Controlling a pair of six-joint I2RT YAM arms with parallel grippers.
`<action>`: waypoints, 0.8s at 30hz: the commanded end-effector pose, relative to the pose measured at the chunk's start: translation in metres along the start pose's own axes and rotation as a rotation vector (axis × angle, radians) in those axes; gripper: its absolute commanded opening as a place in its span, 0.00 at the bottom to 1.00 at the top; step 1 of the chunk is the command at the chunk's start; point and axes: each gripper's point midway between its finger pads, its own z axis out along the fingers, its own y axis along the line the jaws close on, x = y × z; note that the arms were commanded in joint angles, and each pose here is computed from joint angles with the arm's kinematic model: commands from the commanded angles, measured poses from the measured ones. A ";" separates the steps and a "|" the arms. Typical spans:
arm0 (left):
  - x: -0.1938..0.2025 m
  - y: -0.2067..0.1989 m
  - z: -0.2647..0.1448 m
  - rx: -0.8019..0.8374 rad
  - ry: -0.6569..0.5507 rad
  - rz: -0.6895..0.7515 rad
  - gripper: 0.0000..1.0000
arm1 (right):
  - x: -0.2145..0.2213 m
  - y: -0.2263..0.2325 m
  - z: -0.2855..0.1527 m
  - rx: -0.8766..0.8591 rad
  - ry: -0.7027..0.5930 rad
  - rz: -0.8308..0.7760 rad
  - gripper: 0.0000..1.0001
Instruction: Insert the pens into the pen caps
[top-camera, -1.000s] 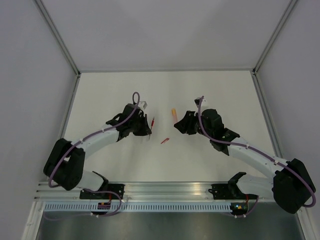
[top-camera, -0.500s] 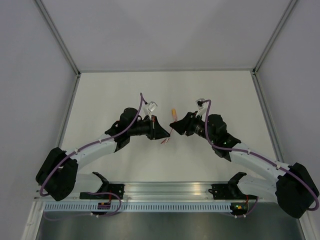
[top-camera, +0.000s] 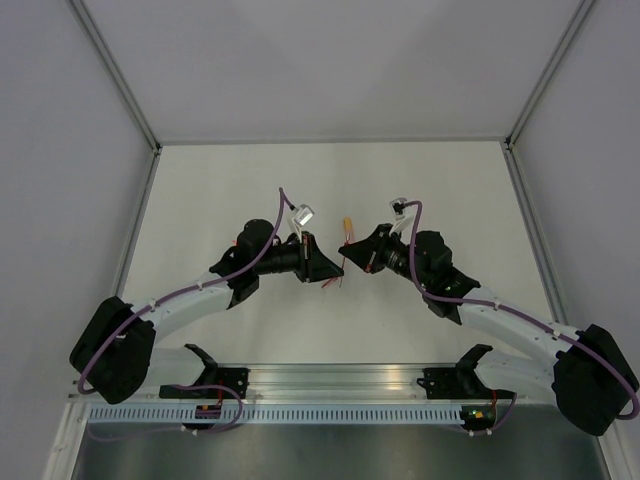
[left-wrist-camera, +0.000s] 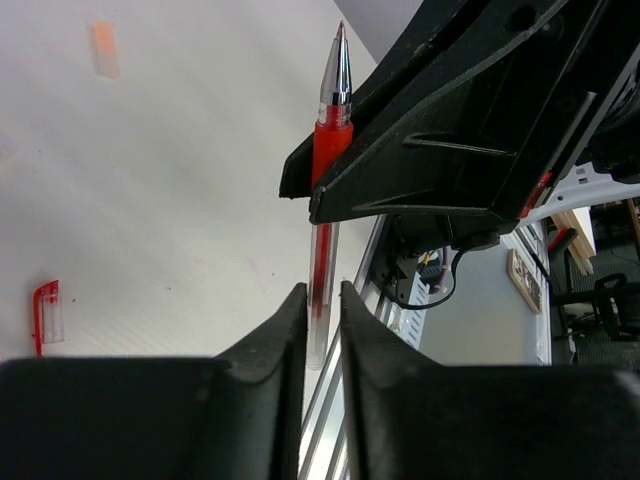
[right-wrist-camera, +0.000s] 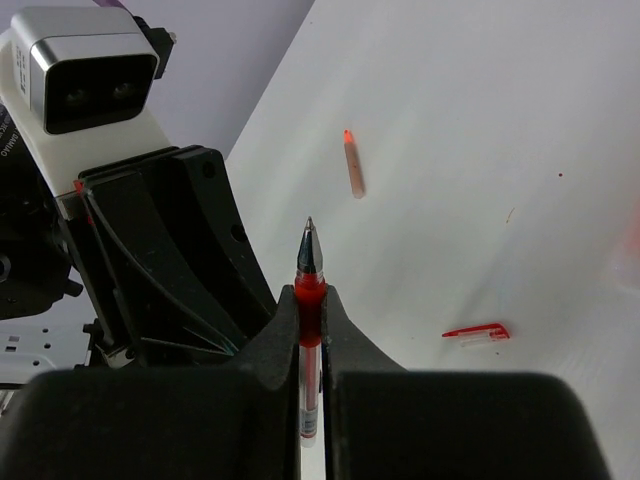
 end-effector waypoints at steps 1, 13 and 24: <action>-0.009 -0.023 -0.002 0.101 -0.024 0.035 0.28 | -0.011 0.008 -0.002 -0.036 -0.055 -0.009 0.00; -0.001 -0.020 0.008 0.115 0.013 0.038 0.43 | -0.012 0.015 -0.006 -0.074 -0.078 0.018 0.00; 0.004 -0.019 0.017 0.121 0.040 0.038 0.17 | -0.012 0.018 -0.006 -0.094 -0.075 0.030 0.00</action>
